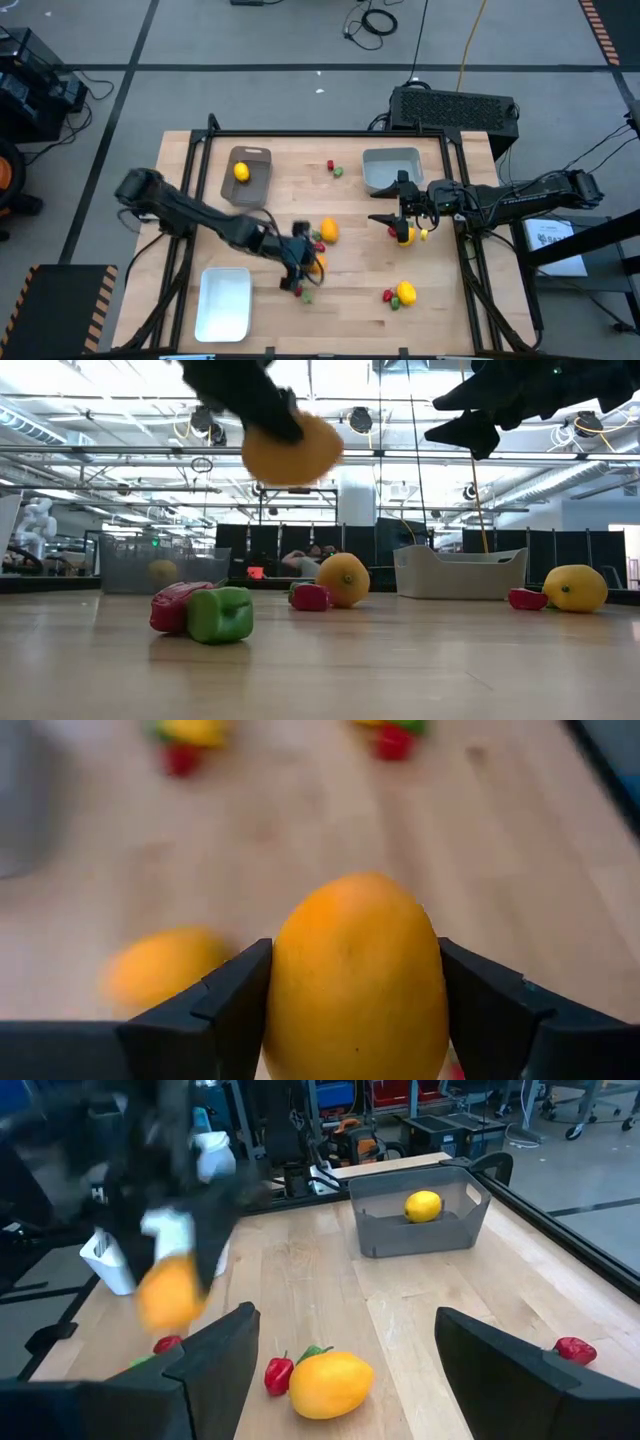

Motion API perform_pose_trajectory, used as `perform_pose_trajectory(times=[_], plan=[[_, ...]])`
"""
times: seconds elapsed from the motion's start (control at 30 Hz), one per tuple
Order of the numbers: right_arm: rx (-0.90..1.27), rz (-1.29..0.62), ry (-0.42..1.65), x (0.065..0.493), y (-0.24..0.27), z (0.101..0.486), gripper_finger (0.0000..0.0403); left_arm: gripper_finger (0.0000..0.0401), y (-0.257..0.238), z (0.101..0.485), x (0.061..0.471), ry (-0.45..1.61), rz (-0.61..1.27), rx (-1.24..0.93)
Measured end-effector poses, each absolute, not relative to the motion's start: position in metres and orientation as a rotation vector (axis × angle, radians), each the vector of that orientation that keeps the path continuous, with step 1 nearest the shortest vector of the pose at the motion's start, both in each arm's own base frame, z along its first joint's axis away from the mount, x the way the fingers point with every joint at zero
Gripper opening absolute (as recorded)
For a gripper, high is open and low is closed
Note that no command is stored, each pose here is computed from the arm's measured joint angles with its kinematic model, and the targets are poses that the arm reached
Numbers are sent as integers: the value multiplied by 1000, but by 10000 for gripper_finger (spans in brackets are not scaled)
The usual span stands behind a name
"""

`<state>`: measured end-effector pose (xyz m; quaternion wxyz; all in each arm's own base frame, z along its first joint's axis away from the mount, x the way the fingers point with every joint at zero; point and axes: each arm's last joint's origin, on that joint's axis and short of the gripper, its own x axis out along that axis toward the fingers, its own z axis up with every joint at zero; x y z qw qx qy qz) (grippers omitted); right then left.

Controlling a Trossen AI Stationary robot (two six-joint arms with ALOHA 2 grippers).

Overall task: Sort produce into baskets
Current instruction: Put the lemon into the black bin

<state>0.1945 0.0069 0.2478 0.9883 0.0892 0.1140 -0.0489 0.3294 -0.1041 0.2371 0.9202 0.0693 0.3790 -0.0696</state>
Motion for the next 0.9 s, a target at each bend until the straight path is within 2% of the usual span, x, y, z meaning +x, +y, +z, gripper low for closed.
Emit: perform_pose_trajectory(times=[0.13, 0.3, 0.6, 0.9], plan=[[181, -98, 229, 195, 7, 248, 290, 246, -68, 267, 300, 849, 46, 185], [155, -95, 230, 195, 7, 248, 290, 246, -11, 285, 260, 970, 384, 202], [24, -85, 221, 195, 6, 249, 290, 246, 84, 258, 204, 1072, 726, -42], [-268, -145, 7, 197, -5, 272, 290, 246, 120, 236, 201, 974, 882, -298]])
